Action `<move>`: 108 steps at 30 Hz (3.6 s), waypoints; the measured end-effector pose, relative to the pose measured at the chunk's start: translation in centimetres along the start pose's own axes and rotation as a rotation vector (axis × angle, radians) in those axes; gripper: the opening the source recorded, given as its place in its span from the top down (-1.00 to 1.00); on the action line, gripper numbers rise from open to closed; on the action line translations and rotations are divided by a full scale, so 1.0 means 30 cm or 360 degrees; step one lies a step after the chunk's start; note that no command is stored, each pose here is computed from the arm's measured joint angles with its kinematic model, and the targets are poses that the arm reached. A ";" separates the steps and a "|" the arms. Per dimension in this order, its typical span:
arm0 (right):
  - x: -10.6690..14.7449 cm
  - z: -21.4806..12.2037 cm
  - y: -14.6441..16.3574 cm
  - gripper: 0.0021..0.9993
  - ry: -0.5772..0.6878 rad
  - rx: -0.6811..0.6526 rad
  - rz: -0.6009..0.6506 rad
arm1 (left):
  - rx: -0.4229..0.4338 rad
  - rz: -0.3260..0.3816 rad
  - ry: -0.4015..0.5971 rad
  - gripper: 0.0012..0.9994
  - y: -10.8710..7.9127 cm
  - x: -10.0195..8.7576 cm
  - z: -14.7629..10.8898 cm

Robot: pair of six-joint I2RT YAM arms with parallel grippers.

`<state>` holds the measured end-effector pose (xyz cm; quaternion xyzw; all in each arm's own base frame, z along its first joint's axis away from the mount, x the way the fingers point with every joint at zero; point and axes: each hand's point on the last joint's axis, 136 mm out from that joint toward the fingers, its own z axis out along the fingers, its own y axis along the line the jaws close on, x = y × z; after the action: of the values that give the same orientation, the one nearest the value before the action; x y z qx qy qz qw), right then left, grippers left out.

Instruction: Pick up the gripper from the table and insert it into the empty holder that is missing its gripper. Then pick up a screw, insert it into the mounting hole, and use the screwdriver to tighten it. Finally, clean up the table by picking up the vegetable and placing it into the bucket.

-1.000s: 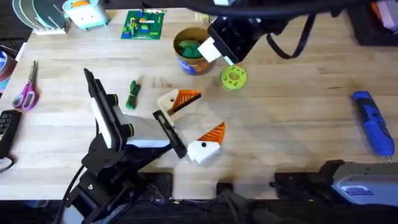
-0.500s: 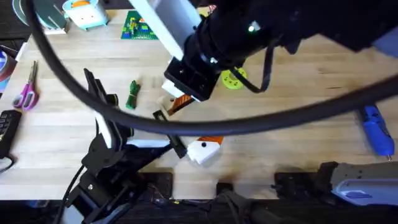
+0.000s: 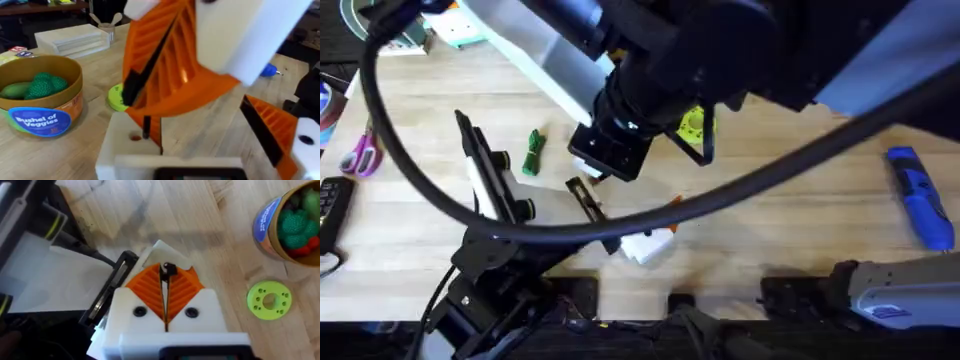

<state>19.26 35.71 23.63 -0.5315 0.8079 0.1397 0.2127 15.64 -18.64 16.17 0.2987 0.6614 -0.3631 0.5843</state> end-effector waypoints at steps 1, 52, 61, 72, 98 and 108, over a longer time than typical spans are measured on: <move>0.002 0.006 -0.002 0.99 0.0008 0.0005 0.0000 | 0.0000 0.0000 0.0000 -0.99 0.000 0.000 0.000; 0.023 0.075 -0.024 -0.16 0.0106 0.0047 0.0028 | -0.0001 -0.0005 0.0010 -0.99 0.001 0.005 0.001; 0.041 0.009 -0.077 -0.87 0.0096 0.0082 0.0134 | 0.0000 -0.0004 0.0010 -0.99 0.001 0.005 0.001; 0.240 -0.389 -0.223 -0.88 0.0011 0.0233 0.0440 | 0.0000 -0.0004 0.0010 -0.99 0.001 0.005 0.001; 0.423 -0.398 -0.058 -0.89 -0.0061 -0.0161 0.0532 | -0.0002 0.0007 0.0010 0.98 0.001 0.005 0.001; 0.653 -0.405 -0.288 -0.89 0.0022 0.0127 0.1075 | -0.0002 0.0007 0.0009 0.98 0.001 0.004 0.001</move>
<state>18.07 11.15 24.58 -0.2262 0.9446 0.1668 0.1696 15.68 -18.65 16.03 0.3008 0.6628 -0.3605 0.5833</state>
